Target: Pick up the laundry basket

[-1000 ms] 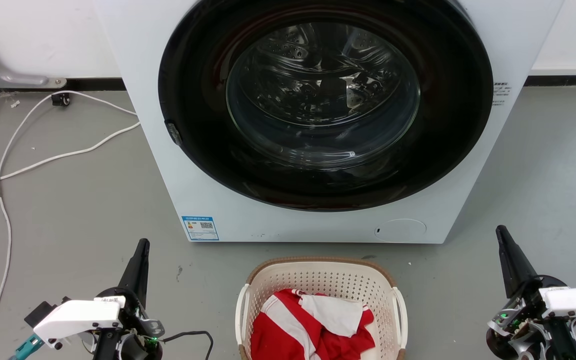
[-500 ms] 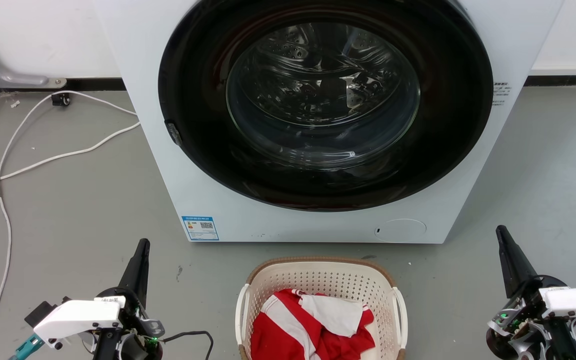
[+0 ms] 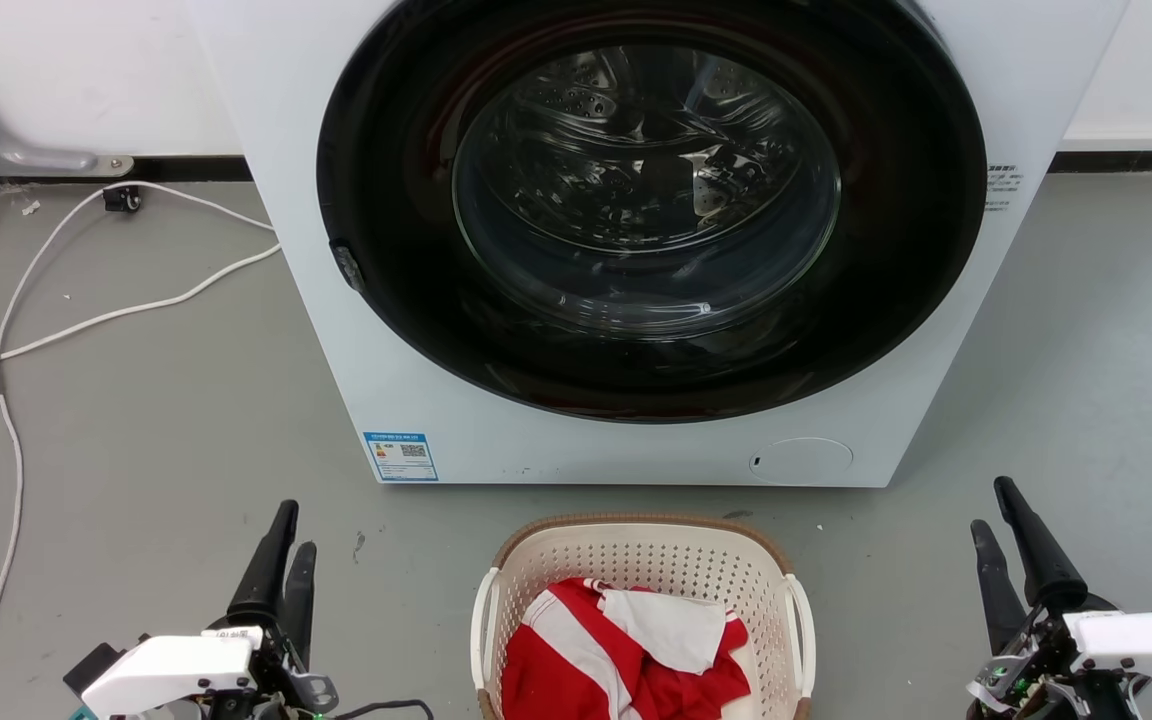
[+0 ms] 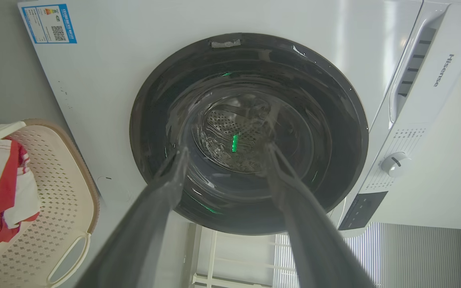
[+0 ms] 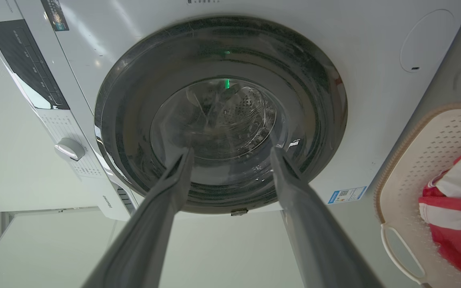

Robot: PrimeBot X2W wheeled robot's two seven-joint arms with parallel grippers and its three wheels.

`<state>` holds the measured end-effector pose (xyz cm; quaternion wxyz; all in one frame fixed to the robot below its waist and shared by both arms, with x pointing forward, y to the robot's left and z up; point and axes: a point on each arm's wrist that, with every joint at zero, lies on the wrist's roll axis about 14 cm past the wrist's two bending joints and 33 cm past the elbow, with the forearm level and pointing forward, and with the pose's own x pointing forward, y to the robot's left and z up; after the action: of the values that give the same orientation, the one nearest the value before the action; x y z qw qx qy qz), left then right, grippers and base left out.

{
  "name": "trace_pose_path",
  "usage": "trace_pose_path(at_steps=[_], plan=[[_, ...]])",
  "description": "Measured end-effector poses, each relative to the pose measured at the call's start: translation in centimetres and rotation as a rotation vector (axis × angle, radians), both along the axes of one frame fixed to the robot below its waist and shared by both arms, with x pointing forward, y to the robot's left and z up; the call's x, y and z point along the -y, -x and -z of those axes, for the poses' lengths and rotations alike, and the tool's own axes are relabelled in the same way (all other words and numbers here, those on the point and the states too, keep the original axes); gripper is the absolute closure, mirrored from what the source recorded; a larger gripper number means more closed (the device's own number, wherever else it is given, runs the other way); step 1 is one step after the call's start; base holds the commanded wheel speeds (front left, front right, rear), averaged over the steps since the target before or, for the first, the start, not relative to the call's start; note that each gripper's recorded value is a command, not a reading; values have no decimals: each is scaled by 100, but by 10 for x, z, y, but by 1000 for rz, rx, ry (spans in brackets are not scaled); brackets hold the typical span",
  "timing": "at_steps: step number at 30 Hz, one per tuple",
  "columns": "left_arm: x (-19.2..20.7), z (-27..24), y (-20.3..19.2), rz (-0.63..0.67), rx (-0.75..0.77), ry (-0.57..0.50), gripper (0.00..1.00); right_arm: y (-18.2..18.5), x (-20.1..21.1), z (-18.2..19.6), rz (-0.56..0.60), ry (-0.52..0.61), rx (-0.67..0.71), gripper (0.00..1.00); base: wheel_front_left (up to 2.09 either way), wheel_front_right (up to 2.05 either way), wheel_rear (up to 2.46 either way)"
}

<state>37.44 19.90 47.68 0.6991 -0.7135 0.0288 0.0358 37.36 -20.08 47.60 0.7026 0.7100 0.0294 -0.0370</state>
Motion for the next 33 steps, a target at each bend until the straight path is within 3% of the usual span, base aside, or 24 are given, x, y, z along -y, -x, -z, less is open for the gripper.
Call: trace_pose_path(at_steps=[15, 16, 28, 33], plan=[[-18, -5, 2, -83, 11, -74, 0, -1, 3, -3, 39, 75, 4, 0, 0, 0, 0], [-25, -5, 3, -106, 9, -106, 0, -1, 6, -2, 45, 142, 0, 0, 0, 0, 0], [-53, -10, 8, -199, -6, -259, 0, -3, 29, -25, 101, 457, 44, 0, 0, 0, 0], [-59, -29, 5, -218, 27, -388, 0, -5, 34, -45, 122, 586, 92, 0, 0, 0, 0]])
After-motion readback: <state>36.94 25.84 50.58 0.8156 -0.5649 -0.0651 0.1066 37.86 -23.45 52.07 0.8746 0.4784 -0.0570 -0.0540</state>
